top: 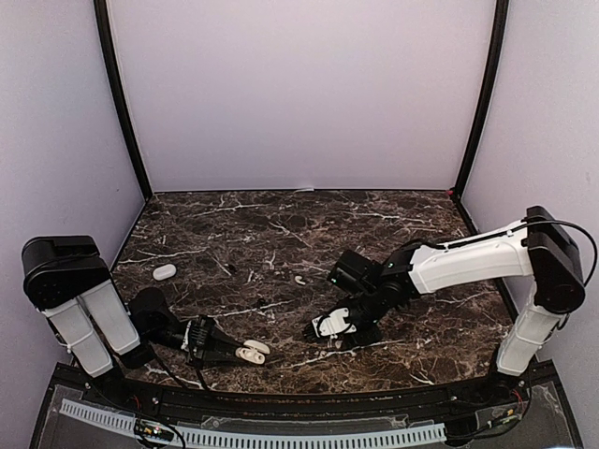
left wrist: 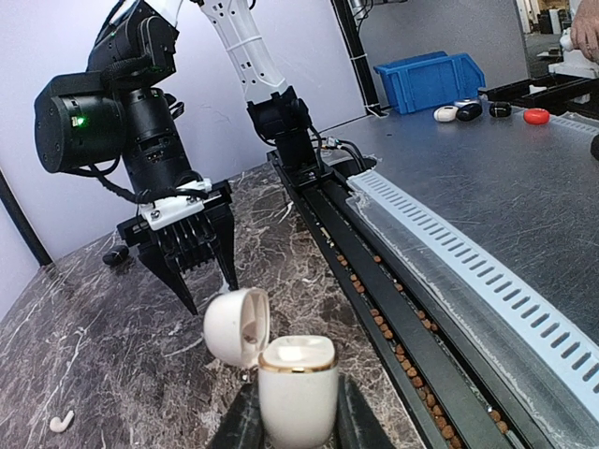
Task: Insert the wireless bluetooth earbuds into the charging case
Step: Pick up the right earbud from the center of the board.
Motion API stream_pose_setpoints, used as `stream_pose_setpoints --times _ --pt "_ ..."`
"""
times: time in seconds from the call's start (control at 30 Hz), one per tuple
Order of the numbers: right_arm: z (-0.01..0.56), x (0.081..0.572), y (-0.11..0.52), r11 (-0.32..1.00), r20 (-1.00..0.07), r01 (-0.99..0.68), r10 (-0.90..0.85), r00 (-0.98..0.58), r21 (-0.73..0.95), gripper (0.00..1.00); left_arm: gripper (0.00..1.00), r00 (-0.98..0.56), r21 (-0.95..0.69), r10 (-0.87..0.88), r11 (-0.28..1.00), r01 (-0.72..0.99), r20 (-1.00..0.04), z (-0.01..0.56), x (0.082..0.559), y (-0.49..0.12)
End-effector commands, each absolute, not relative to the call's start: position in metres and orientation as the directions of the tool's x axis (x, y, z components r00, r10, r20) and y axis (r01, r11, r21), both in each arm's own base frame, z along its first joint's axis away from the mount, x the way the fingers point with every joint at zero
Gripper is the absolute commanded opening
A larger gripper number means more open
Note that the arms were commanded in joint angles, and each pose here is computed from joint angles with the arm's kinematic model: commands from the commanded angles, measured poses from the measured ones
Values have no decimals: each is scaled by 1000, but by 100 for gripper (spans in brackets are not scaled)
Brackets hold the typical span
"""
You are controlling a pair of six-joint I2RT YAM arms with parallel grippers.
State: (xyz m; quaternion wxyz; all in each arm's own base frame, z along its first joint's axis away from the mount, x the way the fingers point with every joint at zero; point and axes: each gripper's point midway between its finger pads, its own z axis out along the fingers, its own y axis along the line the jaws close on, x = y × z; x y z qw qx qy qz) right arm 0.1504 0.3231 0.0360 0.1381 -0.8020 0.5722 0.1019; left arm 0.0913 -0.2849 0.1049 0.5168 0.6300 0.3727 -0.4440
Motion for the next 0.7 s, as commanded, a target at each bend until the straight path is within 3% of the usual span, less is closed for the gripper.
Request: stream_pose_setpoints --times 0.0,0.67 --pt "36 156 328 -332 -292 -934 -888 356 -131 42 0 468 483 -128 -134 865 -874 142 88 -284" --pt "22 152 329 -350 -257 -935 -899 354 -60 26 0 459 473 -124 -125 872 -880 142 90 -284"
